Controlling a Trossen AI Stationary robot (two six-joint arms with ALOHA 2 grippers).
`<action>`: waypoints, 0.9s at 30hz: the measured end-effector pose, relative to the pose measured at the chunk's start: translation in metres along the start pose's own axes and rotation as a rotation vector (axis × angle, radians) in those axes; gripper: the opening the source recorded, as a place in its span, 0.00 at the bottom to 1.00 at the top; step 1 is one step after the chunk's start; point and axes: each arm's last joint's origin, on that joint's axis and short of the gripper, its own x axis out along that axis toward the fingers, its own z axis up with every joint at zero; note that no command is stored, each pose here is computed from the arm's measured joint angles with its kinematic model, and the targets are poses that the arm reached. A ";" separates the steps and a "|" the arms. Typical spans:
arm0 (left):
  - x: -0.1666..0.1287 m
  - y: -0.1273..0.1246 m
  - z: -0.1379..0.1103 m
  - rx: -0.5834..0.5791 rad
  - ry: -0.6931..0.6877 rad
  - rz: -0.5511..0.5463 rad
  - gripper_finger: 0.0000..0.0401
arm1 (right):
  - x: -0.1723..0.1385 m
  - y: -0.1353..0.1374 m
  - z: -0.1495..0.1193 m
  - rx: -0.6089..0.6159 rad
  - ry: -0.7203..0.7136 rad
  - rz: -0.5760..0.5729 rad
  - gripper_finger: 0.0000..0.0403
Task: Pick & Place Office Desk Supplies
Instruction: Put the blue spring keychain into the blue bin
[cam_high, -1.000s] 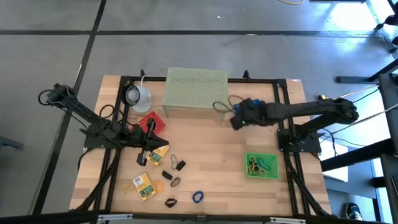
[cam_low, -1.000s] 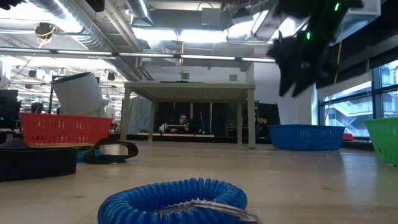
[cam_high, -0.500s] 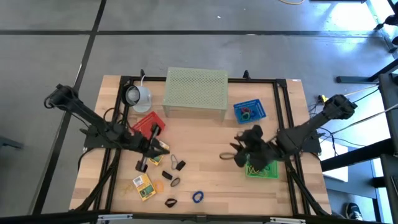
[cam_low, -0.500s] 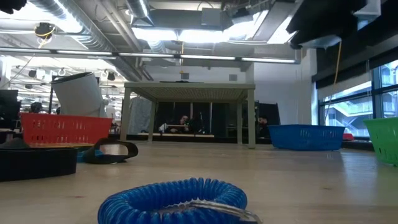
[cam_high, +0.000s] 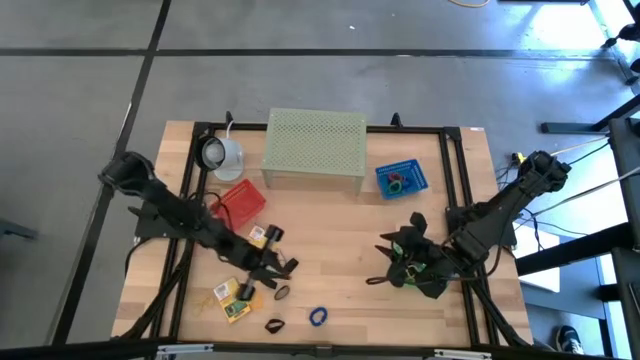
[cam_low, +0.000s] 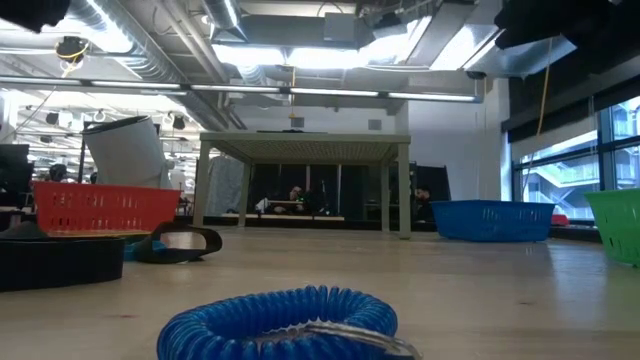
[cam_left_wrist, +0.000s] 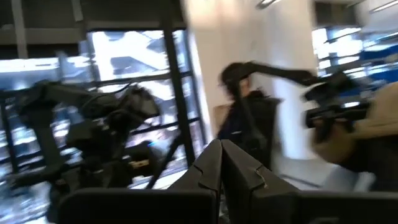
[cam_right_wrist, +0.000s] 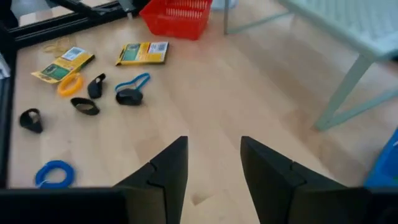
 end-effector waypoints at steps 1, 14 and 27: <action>0.008 0.000 -0.002 0.001 0.008 0.023 0.02 | 0.000 0.000 0.001 -0.017 -0.017 -0.012 0.37; 0.082 -0.005 -0.041 -0.066 0.465 0.285 0.25 | 0.000 -0.001 0.001 -0.202 -0.035 -0.033 0.37; 0.078 -0.028 -0.087 -0.480 0.822 0.205 0.30 | -0.003 0.000 -0.004 -0.239 0.032 0.015 0.37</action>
